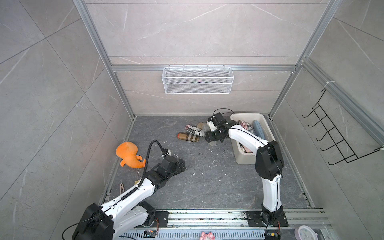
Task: Put the glasses cases into the storage boxes
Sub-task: Pick up the glasses case at the center of the board, then place the glasses case in the storage box.
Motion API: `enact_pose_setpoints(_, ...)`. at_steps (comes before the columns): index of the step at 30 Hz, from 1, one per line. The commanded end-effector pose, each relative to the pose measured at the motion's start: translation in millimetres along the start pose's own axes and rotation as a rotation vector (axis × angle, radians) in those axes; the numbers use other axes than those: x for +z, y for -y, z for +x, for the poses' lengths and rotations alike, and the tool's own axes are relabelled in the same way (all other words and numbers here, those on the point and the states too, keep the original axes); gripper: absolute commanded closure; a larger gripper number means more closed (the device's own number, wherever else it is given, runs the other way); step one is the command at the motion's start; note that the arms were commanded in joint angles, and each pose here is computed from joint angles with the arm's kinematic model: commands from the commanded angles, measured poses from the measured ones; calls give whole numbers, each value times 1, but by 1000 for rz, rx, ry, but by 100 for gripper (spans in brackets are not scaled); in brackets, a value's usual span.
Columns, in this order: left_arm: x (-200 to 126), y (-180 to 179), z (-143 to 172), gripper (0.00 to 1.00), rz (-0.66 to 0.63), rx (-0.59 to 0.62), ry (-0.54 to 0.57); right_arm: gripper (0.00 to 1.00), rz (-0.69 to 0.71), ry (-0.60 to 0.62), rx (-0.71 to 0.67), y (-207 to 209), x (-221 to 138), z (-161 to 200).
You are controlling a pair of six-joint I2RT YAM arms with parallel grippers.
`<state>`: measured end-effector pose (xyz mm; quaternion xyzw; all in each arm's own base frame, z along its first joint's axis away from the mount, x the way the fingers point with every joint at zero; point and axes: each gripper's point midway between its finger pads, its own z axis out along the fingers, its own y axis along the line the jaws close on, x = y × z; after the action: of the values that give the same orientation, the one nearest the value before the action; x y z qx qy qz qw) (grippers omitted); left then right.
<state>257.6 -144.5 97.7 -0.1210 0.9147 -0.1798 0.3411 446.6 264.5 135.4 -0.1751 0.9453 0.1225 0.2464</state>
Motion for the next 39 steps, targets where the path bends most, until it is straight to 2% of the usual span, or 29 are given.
enact_pose_setpoints(1,-7,-2,-12,2,-20,26,47,40,5,78,13,-4,-48,-13)
enact_pose_setpoints(10,-14,-11,-13,2,-20,20,83,40,94,161,25,20,-122,-20)
enact_pose_setpoints(14,-16,-10,-14,2,-17,21,91,40,179,182,105,64,-144,-19)
enact_pose_setpoints(23,-22,9,-32,2,10,27,99,40,395,132,295,173,-166,14)
enact_pose_setpoints(30,-15,24,-36,2,22,37,50,40,435,50,301,211,-158,23)
enact_pose_setpoints(39,-23,27,-47,2,23,47,60,38,484,-38,307,236,-133,28)
